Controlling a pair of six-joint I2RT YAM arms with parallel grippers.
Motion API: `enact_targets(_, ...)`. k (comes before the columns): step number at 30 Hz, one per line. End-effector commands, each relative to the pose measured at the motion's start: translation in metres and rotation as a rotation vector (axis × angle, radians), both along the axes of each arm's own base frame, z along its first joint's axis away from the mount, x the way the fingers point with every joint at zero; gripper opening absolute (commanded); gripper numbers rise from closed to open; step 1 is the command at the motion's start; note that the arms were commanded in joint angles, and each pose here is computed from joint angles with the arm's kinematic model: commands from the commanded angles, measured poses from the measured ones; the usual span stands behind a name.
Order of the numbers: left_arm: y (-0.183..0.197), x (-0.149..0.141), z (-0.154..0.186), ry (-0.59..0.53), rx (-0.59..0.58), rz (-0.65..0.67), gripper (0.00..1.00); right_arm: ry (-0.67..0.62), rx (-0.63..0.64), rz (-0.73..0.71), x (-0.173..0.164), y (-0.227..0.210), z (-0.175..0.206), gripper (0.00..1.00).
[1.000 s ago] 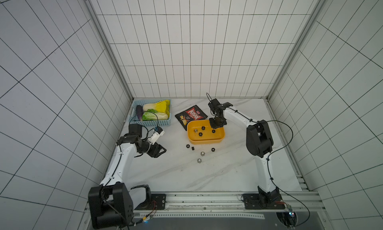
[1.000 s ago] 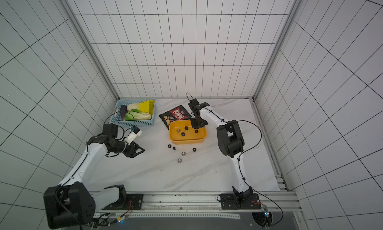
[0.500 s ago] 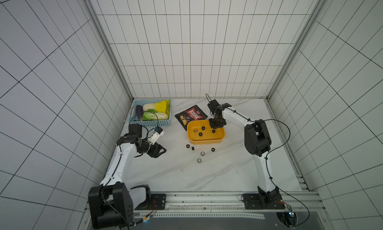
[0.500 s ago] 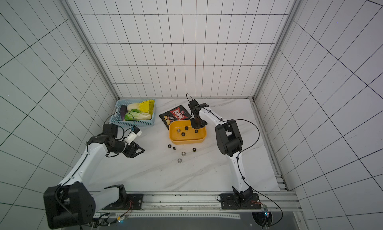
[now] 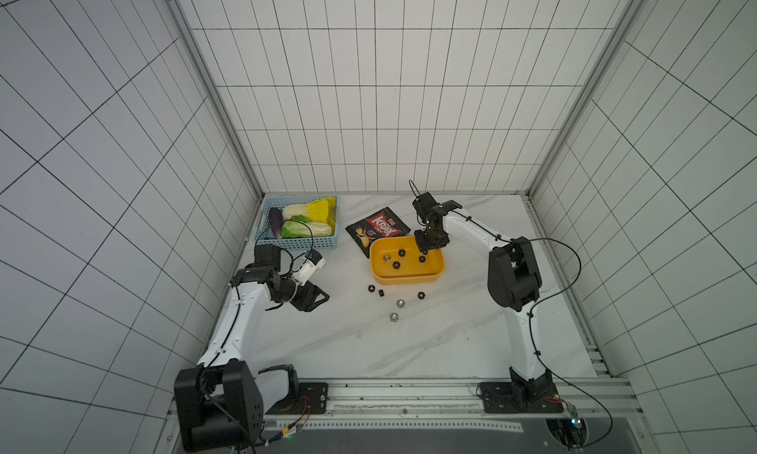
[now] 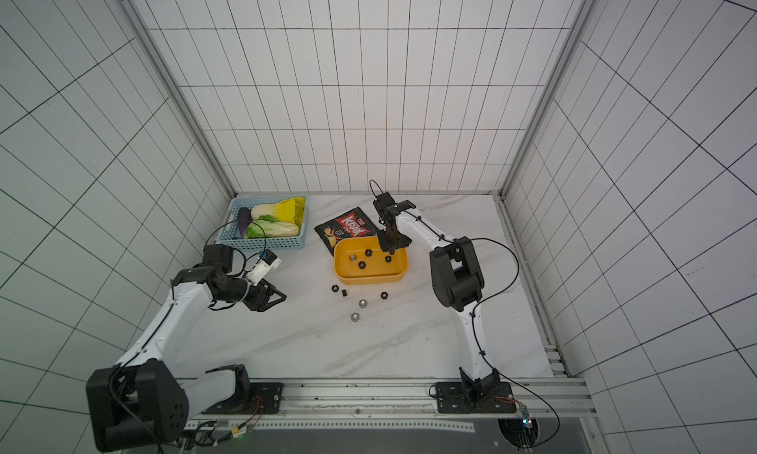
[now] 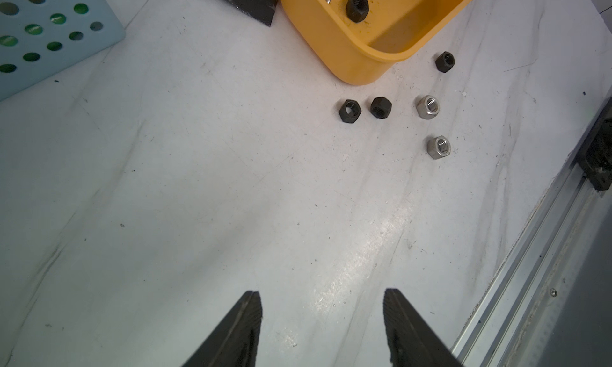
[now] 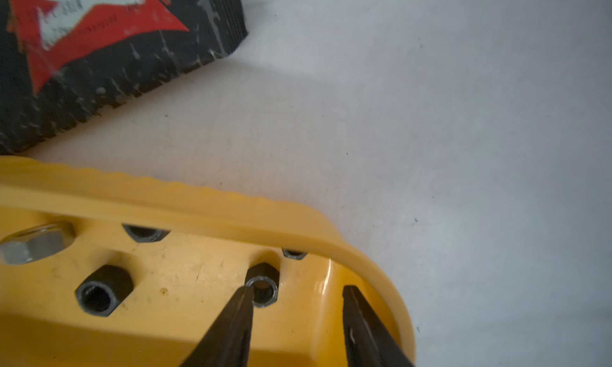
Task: Put the nuts on the desktop into the storage box
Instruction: Place the nut in the storage box, then pick up the nut from the center of the board.
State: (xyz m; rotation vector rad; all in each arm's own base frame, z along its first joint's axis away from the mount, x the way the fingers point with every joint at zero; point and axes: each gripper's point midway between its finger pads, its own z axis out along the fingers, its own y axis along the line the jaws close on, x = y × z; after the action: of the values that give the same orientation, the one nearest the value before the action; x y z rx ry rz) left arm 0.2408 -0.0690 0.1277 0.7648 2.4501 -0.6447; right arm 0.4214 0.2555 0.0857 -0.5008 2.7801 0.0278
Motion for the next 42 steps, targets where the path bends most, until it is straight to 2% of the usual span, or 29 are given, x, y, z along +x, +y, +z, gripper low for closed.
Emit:
enact_targets(1, -0.005, -0.001, 0.004, -0.009, -0.029, -0.026, 0.62, -0.106, 0.060, -0.015, 0.002, -0.006, 0.064, 0.50)
enact_targets(10, -0.015, 0.005, 0.029, -0.073, -0.076, -0.067, 0.63, -0.196, 0.154, -0.046, -0.035, -0.025, 0.121, 0.54)
enact_targets(21, -0.062, 0.003, 0.036, -0.105, 0.045, -0.260, 0.64, -0.232, 0.231, -0.061, -0.104, -0.054, 0.145, 0.62)
enact_targets(32, -0.103, 0.016, 0.038, -0.121, 0.112, -0.402, 0.65, -0.149, 0.222, -0.072, -0.183, -0.091, 0.113, 0.73)
enact_targets(42, -0.120, 0.048, 0.034, -0.126, 0.135, -0.367, 0.66, -0.059, 0.236, -0.081, -0.235, -0.113, 0.083, 0.79)
